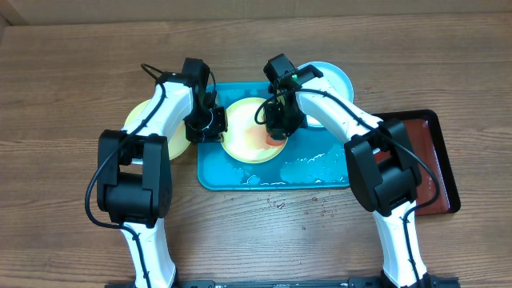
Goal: Clean dirty plates on tray and stack at the side
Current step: 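Scrub the second yellow plate with the sponge while the left gripper holds it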
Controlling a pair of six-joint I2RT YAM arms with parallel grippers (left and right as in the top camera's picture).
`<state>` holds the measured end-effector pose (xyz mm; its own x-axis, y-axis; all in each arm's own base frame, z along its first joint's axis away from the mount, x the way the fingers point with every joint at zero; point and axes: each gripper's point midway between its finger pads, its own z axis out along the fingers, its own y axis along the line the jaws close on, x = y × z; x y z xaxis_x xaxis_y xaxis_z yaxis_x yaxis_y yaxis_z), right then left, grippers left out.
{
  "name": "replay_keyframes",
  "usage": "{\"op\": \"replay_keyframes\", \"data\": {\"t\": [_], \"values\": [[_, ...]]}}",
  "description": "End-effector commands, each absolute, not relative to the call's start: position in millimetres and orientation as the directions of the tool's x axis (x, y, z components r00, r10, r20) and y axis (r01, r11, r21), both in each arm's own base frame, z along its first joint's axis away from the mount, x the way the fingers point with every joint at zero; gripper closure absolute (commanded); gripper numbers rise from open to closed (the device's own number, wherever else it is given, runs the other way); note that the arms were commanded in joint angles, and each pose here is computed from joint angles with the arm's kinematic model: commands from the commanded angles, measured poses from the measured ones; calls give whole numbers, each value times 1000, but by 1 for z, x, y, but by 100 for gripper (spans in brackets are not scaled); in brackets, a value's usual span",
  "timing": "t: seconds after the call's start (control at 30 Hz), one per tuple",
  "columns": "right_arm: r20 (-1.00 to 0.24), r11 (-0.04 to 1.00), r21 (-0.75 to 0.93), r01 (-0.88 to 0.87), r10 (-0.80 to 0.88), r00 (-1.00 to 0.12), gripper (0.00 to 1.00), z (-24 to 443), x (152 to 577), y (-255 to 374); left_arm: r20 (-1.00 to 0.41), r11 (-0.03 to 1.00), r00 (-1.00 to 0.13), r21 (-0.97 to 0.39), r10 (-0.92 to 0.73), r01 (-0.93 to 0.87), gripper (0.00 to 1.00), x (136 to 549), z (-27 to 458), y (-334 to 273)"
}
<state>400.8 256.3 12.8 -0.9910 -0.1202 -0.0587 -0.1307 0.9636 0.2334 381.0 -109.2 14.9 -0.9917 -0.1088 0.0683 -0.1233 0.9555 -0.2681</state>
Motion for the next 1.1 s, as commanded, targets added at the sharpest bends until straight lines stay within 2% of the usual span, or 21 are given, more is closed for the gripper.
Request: {"op": "replay_keyframes", "data": {"t": [0.0,0.1,0.2,0.4,0.6,0.73,0.87,0.97,1.07], "values": [[-46,914,366,-174,-169,-985,96,16,394,285,84,956,-990,-265,-109,-127,96,377,12,-108],[-9,885,426,-188,-204,-979,96,20,377,303,84,956,-990,-265,-109,-128,96,377,12,-108],[40,893,403,-201,-237,-971,96,18,358,306,86,956,-990,-264,-109,-128,96,377,12,-108],[56,972,128,-194,-203,-978,96,5,361,253,88,956,-990,-264,-108,-128,96,376,12,-108],[-3,992,-34,-120,-120,-993,96,3,387,209,94,957,-990,-262,-104,-126,96,375,12,-108],[-93,994,2,-109,-109,-990,96,4,410,217,96,957,-990,-262,-105,-127,96,374,13,-108],[-203,974,162,-158,-124,-971,96,11,431,261,97,957,-990,-262,-101,-123,96,374,13,-108],[-257,934,285,-216,-143,-956,96,18,434,299,97,957,-990,-261,-101,-123,96,374,13,-108],[-260,908,340,-246,-161,-952,96,20,424,326,99,957,-990,-261,-101,-124,96,373,13,-108]]}}
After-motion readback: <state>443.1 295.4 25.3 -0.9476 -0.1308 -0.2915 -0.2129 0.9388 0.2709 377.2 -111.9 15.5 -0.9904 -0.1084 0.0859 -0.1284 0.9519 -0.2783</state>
